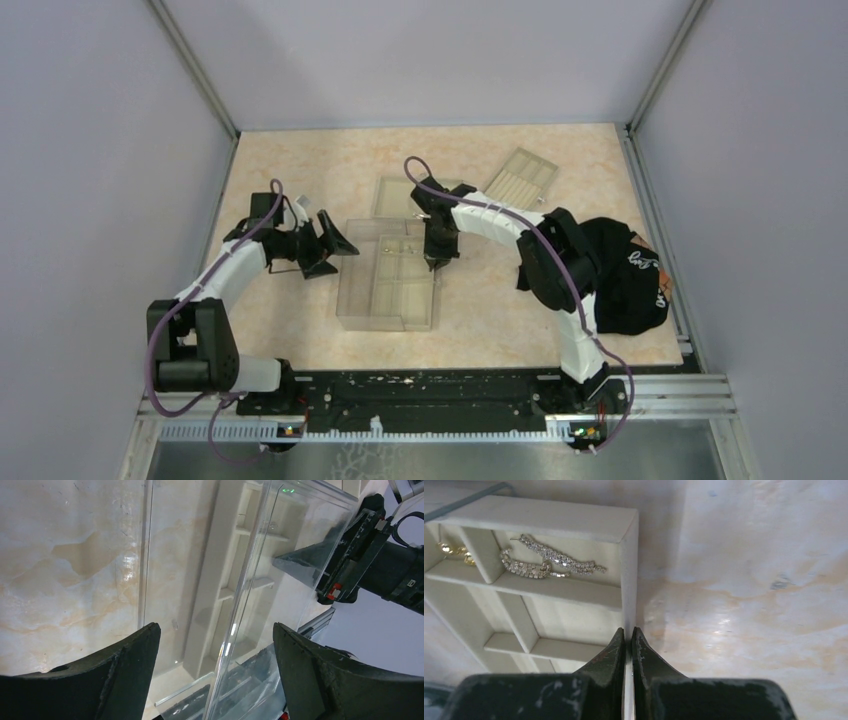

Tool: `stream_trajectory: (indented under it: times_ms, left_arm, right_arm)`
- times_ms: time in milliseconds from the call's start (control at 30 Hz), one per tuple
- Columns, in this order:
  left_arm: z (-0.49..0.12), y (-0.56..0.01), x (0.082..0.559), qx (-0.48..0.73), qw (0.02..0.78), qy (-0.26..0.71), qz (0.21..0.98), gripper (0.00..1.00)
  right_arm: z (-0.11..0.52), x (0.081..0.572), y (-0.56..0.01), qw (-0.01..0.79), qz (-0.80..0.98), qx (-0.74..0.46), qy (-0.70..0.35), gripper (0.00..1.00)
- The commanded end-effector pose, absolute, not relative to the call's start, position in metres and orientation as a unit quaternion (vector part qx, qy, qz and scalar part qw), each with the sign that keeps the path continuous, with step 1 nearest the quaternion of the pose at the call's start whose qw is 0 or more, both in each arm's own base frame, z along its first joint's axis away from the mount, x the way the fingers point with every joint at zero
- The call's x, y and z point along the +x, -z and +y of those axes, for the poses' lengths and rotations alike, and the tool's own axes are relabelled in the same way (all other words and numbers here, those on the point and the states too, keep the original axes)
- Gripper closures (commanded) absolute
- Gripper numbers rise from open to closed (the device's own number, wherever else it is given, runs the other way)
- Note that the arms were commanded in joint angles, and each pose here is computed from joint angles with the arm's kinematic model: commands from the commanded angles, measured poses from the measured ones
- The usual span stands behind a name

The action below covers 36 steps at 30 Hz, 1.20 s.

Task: Organize the mixed jewelry

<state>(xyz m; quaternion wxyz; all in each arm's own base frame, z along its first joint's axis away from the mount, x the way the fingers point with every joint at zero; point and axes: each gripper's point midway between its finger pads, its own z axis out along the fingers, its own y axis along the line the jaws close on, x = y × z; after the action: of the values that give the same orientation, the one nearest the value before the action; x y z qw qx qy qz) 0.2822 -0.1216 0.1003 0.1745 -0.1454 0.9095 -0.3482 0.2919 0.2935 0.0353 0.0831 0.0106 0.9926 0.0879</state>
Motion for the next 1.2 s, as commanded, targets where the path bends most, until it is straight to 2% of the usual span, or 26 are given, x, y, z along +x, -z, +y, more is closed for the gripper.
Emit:
stream_trajectory:
  times_ms: [0,67,100,133,233,333,367,400,500,533,667,833,1167]
  left_arm:
    - [-0.124,-0.109,0.289,-0.130,0.191,0.353,0.907,0.11]
    - [-0.122,-0.112,0.292,-0.131,0.196,0.346,0.908,0.11]
    - [-0.120,-0.114,0.293,-0.131,0.198,0.342,0.909,0.11]
    - [-0.118,-0.116,0.295,-0.132,0.202,0.338,0.910,0.11]
    - [-0.113,-0.124,0.299,-0.131,0.214,0.325,0.912,0.11]
    - [-0.108,-0.133,0.303,-0.129,0.227,0.313,0.913,0.11]
    - [-0.094,-0.132,0.307,-0.149,0.237,0.294,0.914,0.10]
    - [-0.084,-0.130,0.308,-0.164,0.243,0.277,0.915,0.10]
    - [-0.058,-0.112,0.305,-0.213,0.246,0.249,0.912,0.10]
    - [-0.049,-0.105,0.302,-0.233,0.242,0.245,0.910,0.10]
    - [-0.044,-0.076,0.285,-0.265,0.199,0.231,0.915,0.11]
    - [-0.059,-0.052,0.265,-0.259,0.152,0.259,0.918,0.12]
    - [-0.093,-0.045,0.257,-0.231,0.119,0.279,0.925,0.12]
  right_arm:
    - [0.356,0.297,-0.072,0.094,0.971,-0.002,-0.219,0.91]
    - [0.356,0.299,-0.083,0.117,0.965,-0.008,-0.232,0.74]
    - [0.349,0.303,-0.091,0.139,0.964,-0.007,-0.226,0.61]
    - [0.340,0.307,-0.097,0.160,0.962,-0.005,-0.219,0.55]
    - [0.305,0.316,-0.114,0.209,0.952,0.022,-0.221,0.45]
    - [0.270,0.320,-0.107,0.225,0.943,0.071,-0.233,0.43]
    - [0.261,0.316,-0.098,0.222,0.943,0.085,-0.233,0.45]
    - [0.256,0.314,-0.094,0.220,0.943,0.096,-0.232,0.53]
    - [0.258,0.311,-0.082,0.206,0.943,0.111,-0.238,0.97]
    - [0.262,0.310,-0.077,0.195,0.942,0.116,-0.245,1.00]
    - [0.283,0.311,-0.064,0.165,0.938,0.125,-0.276,1.00]
    - [0.318,0.309,-0.050,0.129,0.938,0.102,-0.305,1.00]
    - [0.382,0.304,-0.060,0.093,0.915,0.068,-0.386,1.00]
